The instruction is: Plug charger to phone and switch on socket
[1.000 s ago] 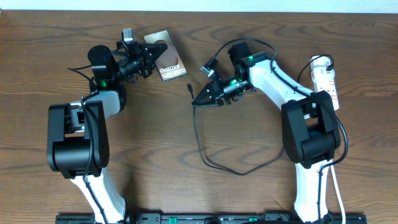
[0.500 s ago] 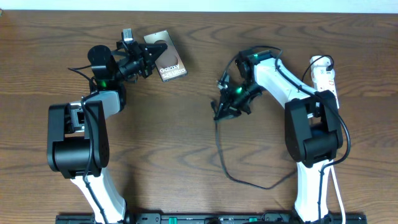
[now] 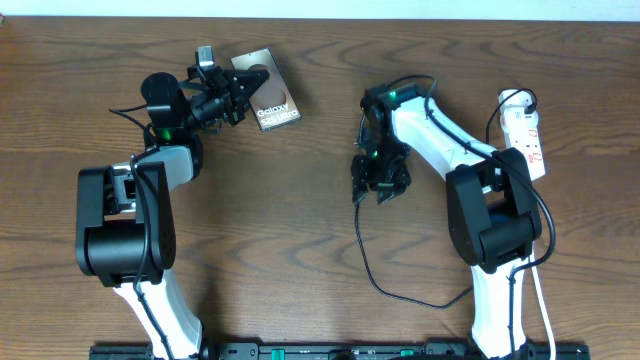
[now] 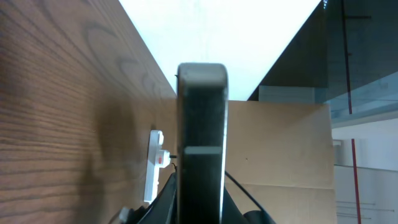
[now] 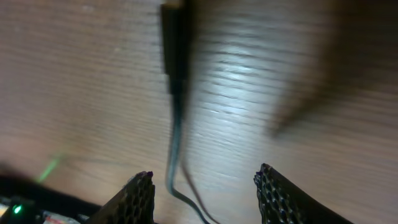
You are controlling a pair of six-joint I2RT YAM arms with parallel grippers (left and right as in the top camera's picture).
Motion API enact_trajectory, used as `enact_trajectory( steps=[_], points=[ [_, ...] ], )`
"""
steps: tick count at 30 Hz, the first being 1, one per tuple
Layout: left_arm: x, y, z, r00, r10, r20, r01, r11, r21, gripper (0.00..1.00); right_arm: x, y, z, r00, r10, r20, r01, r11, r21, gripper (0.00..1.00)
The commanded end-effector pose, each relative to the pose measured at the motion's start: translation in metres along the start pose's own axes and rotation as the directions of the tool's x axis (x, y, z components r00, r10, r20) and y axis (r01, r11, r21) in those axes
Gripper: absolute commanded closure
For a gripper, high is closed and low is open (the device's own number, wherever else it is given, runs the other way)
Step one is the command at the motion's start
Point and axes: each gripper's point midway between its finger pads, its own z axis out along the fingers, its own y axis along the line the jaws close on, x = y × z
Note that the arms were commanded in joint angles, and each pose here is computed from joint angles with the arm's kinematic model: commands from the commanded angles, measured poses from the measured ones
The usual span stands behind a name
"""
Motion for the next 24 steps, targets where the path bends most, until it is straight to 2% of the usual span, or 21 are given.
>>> enact_trajectory(
  steps=[1,4,6,8,15,24],
  points=[
    [-0.001,-0.004,-0.002,1.0,0.009,-0.001,-0.009,1.0,0.009,0.93,-0.016,-0.002,-0.043,0.99,0.023,0.142,-0.036,0.995,0.088,0.49],
    [0.0,-0.004,-0.002,1.0,0.01,-0.004,-0.01,1.0,0.009,0.93,-0.021,0.005,-0.062,0.979,0.01,0.205,-0.032,0.994,0.105,0.52],
    [0.0,-0.004,-0.002,1.0,0.01,-0.005,-0.01,1.0,0.009,0.93,-0.024,0.009,-0.066,0.972,0.013,0.236,-0.042,0.992,0.12,0.6],
    [0.0,-0.004,-0.002,1.0,0.01,-0.004,-0.01,1.0,0.009,0.93,-0.026,0.015,-0.065,0.968,-0.004,0.249,-0.028,0.991,0.127,0.66],
    [-0.002,-0.004,-0.004,1.0,0.01,0.001,-0.01,1.0,0.009,0.92,-0.03,0.032,-0.038,0.954,-0.082,0.29,0.019,0.977,0.214,0.74],
    [-0.003,-0.004,-0.007,1.0,0.009,-0.004,-0.009,1.0,0.01,0.93,-0.037,0.018,-0.025,0.94,-0.021,0.339,-0.071,0.964,0.258,0.76]
  ],
)
